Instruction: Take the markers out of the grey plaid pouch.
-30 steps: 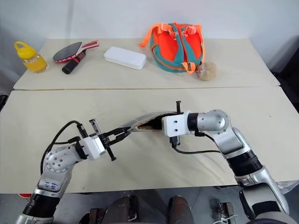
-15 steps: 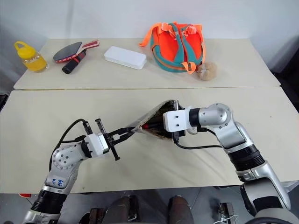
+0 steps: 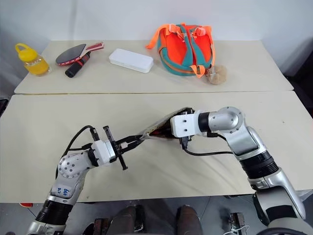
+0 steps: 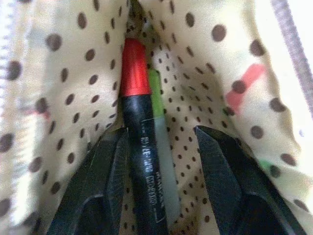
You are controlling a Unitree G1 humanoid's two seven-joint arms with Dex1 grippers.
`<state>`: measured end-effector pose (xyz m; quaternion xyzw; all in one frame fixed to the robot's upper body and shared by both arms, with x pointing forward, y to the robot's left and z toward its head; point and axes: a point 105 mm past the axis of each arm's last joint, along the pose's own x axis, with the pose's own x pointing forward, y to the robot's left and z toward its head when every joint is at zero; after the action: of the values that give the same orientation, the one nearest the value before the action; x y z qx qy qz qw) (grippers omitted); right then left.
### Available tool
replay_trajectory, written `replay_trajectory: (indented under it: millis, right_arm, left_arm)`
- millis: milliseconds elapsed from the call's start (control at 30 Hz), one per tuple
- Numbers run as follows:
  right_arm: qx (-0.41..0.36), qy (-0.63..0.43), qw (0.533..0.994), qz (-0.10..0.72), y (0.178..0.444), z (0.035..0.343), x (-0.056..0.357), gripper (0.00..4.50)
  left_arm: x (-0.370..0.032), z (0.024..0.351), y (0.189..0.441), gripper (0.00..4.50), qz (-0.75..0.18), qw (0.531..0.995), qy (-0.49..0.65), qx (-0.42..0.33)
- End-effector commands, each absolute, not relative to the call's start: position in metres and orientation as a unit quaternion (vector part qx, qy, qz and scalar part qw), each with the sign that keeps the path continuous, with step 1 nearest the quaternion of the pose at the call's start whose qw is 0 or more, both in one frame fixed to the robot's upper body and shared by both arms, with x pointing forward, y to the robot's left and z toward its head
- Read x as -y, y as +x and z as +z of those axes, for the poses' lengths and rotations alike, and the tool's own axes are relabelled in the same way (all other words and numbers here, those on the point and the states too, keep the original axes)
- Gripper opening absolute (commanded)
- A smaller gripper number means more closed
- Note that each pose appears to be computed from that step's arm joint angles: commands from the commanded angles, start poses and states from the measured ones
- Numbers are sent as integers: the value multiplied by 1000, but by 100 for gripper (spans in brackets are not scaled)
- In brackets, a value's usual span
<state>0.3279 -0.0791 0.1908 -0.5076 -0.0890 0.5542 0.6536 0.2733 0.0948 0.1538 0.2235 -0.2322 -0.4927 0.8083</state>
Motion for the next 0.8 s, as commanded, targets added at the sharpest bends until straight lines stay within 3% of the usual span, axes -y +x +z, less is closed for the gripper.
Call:
replay_trajectory:
  millis: [33,533,633,733,800]
  right_arm:
    - [102,-533,645,539,331,199,75,222]
    - [71,-533,649,538,342,168,59,222]
    - [71,-524,655,540,340,170,60,160]
    - [66,-516,654,548,336,173,65,61]
    - [63,-518,649,554,331,178,71,57]
  left_arm:
    - [-88,166,269,0,-502,806,187,252]
    - [-75,167,268,0,-512,802,179,251]
    - [-76,166,267,0,-512,803,179,249]
    - [-78,166,269,0,-506,806,183,246]
    - [-81,166,273,0,-496,813,183,243]
